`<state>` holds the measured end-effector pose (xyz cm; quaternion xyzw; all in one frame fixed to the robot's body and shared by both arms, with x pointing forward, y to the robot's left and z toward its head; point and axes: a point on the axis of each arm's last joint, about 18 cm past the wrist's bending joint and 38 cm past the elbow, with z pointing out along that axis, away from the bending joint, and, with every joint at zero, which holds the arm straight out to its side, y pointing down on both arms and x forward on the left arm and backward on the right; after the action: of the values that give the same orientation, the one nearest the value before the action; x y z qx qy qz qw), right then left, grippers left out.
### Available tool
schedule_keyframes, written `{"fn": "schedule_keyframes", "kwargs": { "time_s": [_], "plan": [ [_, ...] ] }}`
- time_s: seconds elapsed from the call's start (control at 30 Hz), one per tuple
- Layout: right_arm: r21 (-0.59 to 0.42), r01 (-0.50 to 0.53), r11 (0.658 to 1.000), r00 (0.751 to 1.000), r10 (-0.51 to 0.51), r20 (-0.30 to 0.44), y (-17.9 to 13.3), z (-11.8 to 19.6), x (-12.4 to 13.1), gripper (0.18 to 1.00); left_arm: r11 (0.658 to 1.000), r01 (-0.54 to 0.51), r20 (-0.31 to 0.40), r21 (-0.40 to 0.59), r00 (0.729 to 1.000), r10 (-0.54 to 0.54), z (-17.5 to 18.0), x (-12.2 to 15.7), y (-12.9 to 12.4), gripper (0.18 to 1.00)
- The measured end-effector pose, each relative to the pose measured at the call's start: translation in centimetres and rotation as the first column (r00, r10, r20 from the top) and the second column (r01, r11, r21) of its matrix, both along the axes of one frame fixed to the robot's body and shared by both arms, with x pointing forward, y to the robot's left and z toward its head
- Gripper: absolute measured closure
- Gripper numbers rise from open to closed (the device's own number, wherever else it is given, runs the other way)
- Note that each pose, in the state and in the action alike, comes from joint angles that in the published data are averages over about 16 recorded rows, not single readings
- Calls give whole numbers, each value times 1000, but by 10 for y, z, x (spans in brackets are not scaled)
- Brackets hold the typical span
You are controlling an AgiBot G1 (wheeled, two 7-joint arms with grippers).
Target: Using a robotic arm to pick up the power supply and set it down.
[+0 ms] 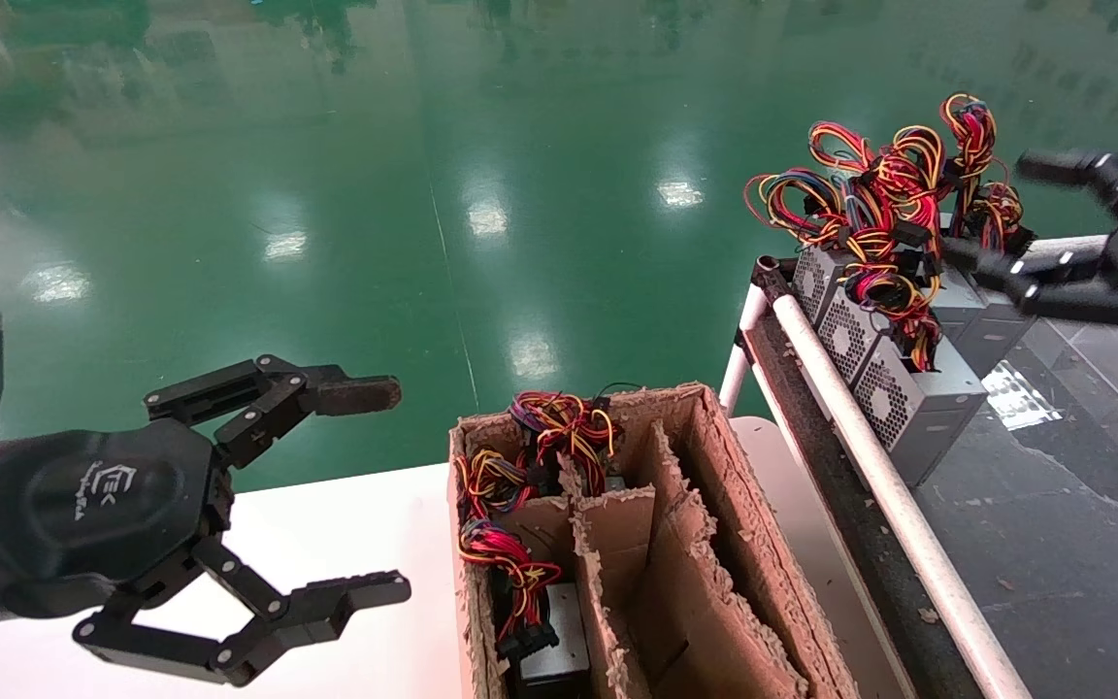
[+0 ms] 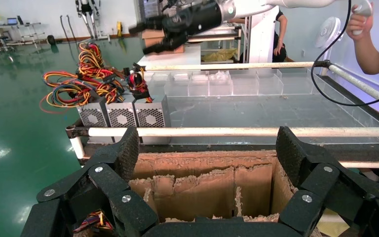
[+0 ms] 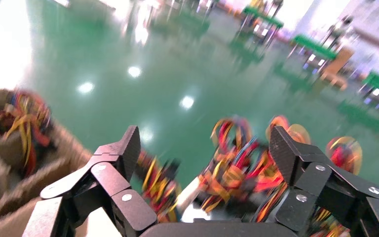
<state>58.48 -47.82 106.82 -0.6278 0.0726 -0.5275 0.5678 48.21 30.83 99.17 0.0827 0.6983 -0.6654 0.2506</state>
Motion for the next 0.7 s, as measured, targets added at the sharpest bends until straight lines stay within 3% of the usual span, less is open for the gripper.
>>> {"fn": "schedule_keyframes", "kwargs": {
  "time_s": [0.33,0.7],
  "plan": [
    [84,-55,995,995,47,92,-1,20,-15,209,1000,0,0,0,1000,0,0,0,0,184],
    [51,-120,991,990,115,81,16,16,-20,179,1000,0,0,0,1000,0,0,0,0,184]
  ]
}}
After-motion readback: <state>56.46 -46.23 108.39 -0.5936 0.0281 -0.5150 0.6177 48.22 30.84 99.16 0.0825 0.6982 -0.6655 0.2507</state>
